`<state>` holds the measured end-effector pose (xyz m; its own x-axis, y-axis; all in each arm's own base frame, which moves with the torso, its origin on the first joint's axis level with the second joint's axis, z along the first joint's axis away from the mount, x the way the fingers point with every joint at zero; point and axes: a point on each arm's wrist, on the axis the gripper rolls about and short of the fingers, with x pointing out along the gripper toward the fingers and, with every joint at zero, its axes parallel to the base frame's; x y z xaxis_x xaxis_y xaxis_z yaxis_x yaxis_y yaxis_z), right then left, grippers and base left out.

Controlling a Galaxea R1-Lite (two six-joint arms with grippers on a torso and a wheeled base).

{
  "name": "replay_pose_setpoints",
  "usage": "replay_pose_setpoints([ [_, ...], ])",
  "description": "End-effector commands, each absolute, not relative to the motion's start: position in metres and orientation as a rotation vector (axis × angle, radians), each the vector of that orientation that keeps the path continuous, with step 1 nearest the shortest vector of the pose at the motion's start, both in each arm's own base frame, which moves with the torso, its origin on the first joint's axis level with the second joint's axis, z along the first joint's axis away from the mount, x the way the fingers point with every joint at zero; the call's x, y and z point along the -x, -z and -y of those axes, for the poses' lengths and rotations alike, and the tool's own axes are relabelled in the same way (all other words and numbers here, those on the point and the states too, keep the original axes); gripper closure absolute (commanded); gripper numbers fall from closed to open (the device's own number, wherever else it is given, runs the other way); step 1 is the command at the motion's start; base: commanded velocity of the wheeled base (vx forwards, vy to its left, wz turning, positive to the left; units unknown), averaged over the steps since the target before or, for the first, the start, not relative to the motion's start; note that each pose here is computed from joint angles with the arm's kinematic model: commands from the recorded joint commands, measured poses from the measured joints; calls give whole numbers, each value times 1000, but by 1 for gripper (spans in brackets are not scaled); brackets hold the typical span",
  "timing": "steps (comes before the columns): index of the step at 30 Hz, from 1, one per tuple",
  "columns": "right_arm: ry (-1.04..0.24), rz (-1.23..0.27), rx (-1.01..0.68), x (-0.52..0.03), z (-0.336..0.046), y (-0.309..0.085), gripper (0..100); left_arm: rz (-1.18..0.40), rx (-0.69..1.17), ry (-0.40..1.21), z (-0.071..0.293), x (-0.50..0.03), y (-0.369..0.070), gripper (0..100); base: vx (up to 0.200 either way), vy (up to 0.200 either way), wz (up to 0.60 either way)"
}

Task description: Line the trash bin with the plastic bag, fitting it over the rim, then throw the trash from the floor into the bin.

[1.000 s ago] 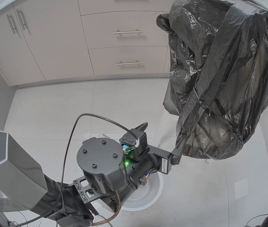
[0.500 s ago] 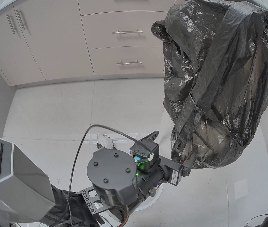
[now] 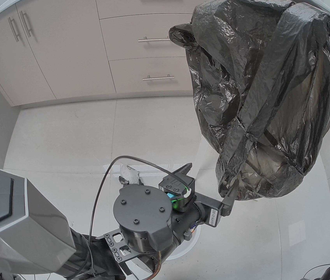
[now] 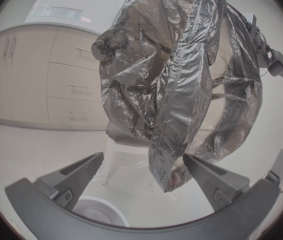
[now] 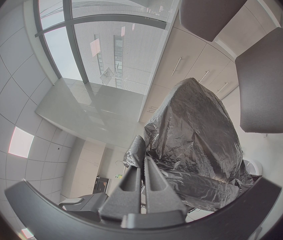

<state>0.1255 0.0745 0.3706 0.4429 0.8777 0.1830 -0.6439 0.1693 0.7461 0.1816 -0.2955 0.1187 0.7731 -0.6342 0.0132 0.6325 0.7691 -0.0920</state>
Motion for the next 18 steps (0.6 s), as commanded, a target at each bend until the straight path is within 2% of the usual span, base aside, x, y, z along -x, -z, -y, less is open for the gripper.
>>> replay_pose_setpoints([
  [1, -1109, -320, -869, -125, -74, -371, 100, -23, 90, 683, 295, -183, -117, 0, 0, 0, 0],
  [6, -1111, -317, -869, -123, -74, -371, 100, -23, 89, 672, 294, -187, -116, 0, 0, 0, 0],
  [7, -1111, -319, -869, -123, -74, -371, 100, -21, 91, 670, 294, -188, -117, 100, 0, 0, 0],
  [18, -1091, -334, -873, -123, -72, -363, 100, 1, 123, 644, 284, -192, -127, 100, 0, 0, 0],
])
